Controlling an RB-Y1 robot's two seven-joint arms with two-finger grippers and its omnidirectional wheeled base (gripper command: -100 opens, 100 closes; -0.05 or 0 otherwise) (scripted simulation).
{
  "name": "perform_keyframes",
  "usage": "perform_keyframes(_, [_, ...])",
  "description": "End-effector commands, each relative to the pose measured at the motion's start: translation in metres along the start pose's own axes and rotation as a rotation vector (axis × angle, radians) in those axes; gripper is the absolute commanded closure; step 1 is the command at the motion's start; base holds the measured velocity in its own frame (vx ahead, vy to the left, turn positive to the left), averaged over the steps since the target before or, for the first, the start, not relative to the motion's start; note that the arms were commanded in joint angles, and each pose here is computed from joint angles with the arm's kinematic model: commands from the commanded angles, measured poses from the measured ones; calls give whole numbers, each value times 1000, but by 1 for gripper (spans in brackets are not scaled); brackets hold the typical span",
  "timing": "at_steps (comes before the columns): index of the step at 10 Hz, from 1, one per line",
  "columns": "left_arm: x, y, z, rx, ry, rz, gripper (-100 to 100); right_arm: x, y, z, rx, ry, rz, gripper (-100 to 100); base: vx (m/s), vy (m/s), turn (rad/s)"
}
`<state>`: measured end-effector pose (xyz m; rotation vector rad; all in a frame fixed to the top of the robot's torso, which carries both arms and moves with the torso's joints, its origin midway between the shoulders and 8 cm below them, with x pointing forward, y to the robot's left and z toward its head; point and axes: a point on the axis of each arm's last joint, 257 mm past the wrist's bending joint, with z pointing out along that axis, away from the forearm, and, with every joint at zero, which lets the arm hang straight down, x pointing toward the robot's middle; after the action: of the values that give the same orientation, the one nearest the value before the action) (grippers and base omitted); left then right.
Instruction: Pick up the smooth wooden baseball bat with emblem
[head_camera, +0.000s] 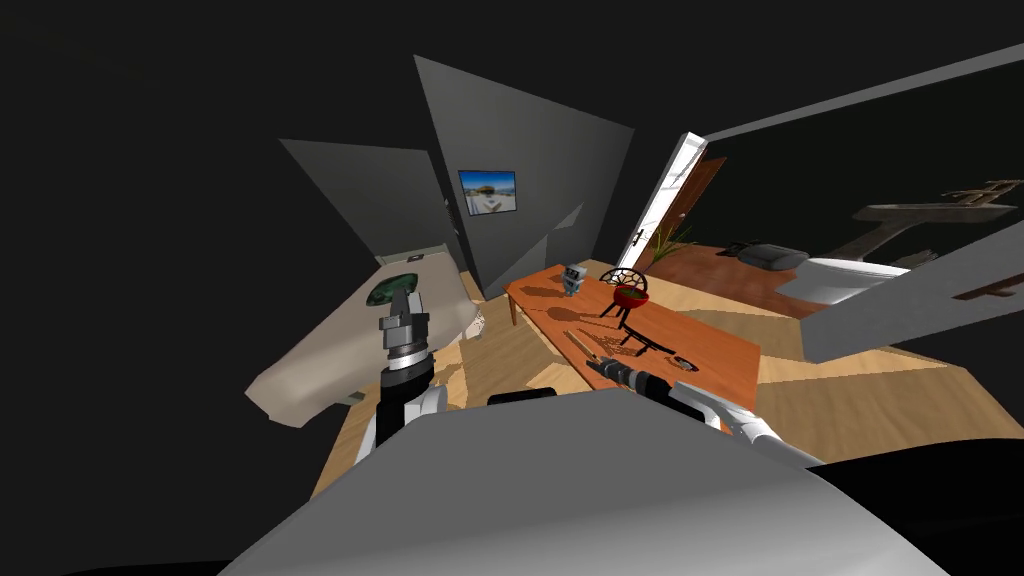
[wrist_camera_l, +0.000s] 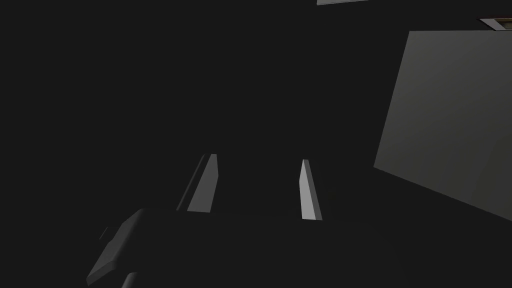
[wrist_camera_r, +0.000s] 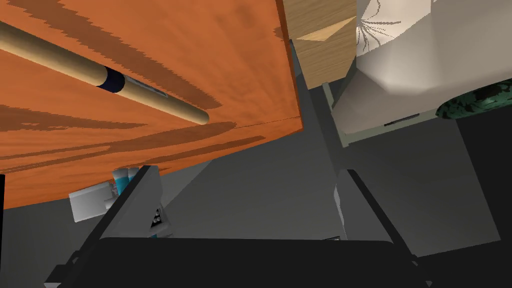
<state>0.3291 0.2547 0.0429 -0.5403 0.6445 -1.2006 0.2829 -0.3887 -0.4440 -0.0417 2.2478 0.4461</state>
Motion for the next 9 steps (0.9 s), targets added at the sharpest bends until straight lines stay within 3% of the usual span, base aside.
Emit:
perform_keyframes(1, [0,0,0,0,0,0,0,25,-27,-19,44,81,-37,-100,77,0,106])
perform_keyframes(2, [0,0,0,0,0,0,0,25,-27,-19,44,81,-37,-100,64,3,50])
perform_keyframes(3, [0,0,0,0,0,0,0,43,-46,-35,67,142,-68,-100,69,12,101])
perform_keyframes(4, [0,0,0,0,0,0,0,44,-48,-36,73,146,-67,-100,59,9,67])
perform_keyframes(6, [0,0,0,0,0,0,0,79,-82,-71,115,264,-111,-100,89,18,148])
perform_keyframes(9, [0,0,0,0,0,0,0,97,-103,-94,147,329,-128,-100,79,8,73])
